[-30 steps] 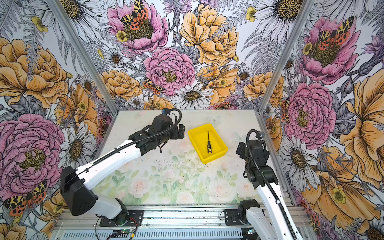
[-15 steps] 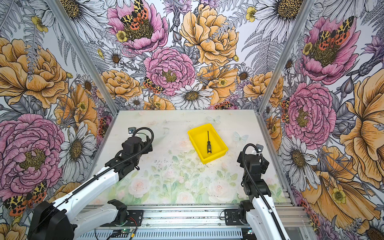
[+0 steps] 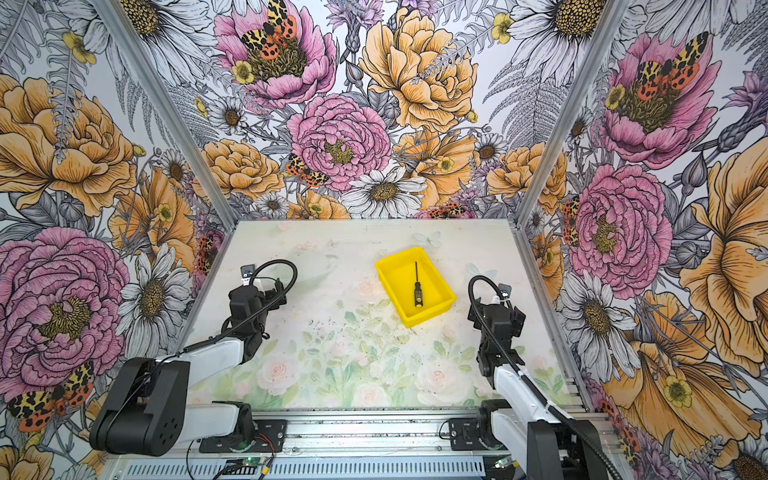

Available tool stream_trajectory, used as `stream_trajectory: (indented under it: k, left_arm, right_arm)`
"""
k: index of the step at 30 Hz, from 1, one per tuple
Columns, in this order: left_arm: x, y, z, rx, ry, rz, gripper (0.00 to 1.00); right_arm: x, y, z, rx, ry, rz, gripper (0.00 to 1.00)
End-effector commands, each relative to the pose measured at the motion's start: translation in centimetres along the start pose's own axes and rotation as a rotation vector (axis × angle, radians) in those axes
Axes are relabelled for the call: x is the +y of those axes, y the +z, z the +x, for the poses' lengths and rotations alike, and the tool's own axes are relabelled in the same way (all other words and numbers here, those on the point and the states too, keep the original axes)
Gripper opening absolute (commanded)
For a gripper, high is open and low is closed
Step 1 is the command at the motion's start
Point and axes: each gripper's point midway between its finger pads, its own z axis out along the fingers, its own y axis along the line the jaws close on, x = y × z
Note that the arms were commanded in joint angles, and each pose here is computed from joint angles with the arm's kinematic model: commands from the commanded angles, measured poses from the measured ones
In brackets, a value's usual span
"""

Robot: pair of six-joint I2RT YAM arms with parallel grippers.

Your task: Put the screwdriver in the bin

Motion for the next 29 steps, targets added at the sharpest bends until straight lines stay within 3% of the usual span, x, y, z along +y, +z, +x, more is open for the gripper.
stream_trajectory:
  k: [1, 10, 17, 29]
  left_arm:
    - [-0.6, 0.5, -2.8, -0.138, -0.003, 0.066, 0.99]
    - [-0.4, 2.5, -0.7, -0.115, -0.046, 0.118, 0.99]
    - [-0.4, 2.5, -0.7, -0.116, -0.043, 0.114, 0.99]
    - [-0.5, 2.5, -0.7, -0.117, -0.039, 0.114, 0.99]
  right_arm:
    - [1.1, 0.9, -3.7, -0.115, 0.015, -0.047, 1.00]
    - [3.5, 4.3, -5.7, -0.166, 0.022, -0.154, 0.99]
    - [4.2, 6.2, -3.9, -0.164, 0.036, -0.175, 0.99]
    - [4.8, 6.5, -3.7, -0.151, 0.006, -0.175, 0.99]
